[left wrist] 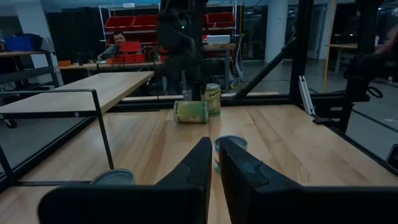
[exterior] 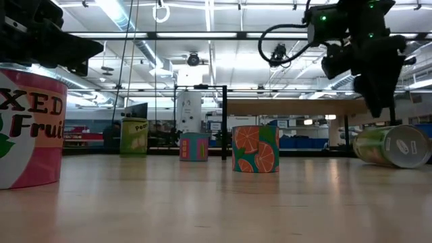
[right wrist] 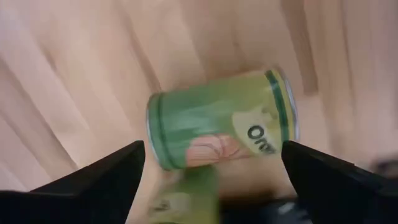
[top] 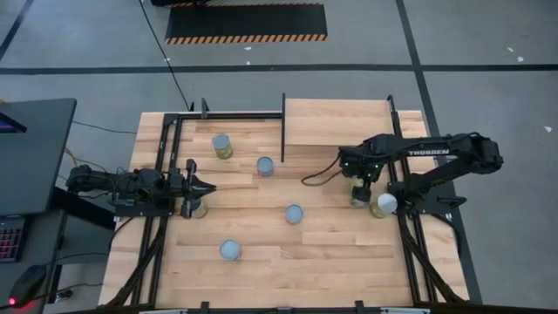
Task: Pick and place cans onto a shelf
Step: Put the right large canned oranges can on the shelf
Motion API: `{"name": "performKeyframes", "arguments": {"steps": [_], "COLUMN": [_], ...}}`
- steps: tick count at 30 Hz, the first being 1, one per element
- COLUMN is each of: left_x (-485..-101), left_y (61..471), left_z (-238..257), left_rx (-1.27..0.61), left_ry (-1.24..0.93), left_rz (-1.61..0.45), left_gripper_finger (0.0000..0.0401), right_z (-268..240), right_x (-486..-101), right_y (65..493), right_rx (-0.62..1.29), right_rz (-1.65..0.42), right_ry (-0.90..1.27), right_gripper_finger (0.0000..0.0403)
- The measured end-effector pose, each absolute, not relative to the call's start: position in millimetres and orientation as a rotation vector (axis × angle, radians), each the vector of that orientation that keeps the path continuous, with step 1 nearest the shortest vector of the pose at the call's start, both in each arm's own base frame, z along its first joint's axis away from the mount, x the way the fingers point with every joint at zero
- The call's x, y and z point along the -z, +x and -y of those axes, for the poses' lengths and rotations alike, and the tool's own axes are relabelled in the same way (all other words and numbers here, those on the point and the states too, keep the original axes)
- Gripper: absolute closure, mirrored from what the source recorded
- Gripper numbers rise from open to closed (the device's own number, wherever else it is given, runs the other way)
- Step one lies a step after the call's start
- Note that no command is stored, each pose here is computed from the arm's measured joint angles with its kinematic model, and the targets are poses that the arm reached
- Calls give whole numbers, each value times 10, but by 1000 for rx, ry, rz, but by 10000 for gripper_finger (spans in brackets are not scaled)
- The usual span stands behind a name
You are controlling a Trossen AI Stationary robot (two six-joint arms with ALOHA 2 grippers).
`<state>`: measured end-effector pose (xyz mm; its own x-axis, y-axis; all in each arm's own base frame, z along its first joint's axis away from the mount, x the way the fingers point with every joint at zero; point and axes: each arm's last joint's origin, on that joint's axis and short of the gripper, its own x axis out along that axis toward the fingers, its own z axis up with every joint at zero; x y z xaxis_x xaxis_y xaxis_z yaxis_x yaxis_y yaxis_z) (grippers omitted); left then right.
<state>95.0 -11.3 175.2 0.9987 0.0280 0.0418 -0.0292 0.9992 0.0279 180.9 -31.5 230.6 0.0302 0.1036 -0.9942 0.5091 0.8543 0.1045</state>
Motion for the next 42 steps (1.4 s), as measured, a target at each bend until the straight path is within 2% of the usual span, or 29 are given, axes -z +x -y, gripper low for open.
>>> {"name": "performKeyframes", "arguments": {"steps": [4,6,8,15,24,27,33,36,38,42], "left_x": [-1751,-1751,-1751,-1751,-1751,-1751,-1751,-1752,-1751,-1751], "left_y": [950,950,950,950,950,950,950,950,950,950], "left_z": [113,113,113,113,113,113,113,113,113,113], "left_rx": [-29,-29,-29,-29,-29,-29,-29,-29,-29,-29], "left_ry": [29,29,29,29,29,29,29,29,29,29], "left_rz": [42,41,41,41,41,41,41,41,42,41], "left_gripper_finger": [362,362,362,362,362,362,362,362,362,362], "right_z": [312,321,338,458,563,562,562,560,537,447], "right_x": [-2372,-2383,-2319,-1982,-1669,-1622,-1614,-1617,-1656,-1968], "right_y": [1726,1703,1695,1648,1615,1629,1632,1633,1654,1845], "right_rx": [776,925,1029,1209,1228,1221,1240,1230,1196,973], "right_rz": [-1403,-1320,-1256,-1119,-994,-953,-925,-934,-963,-1017], "right_ry": [888,982,1041,1158,1285,1344,1337,1317,1280,1189], "right_gripper_finger": [22,23,23,23,27,39,78,84,84,83]}}
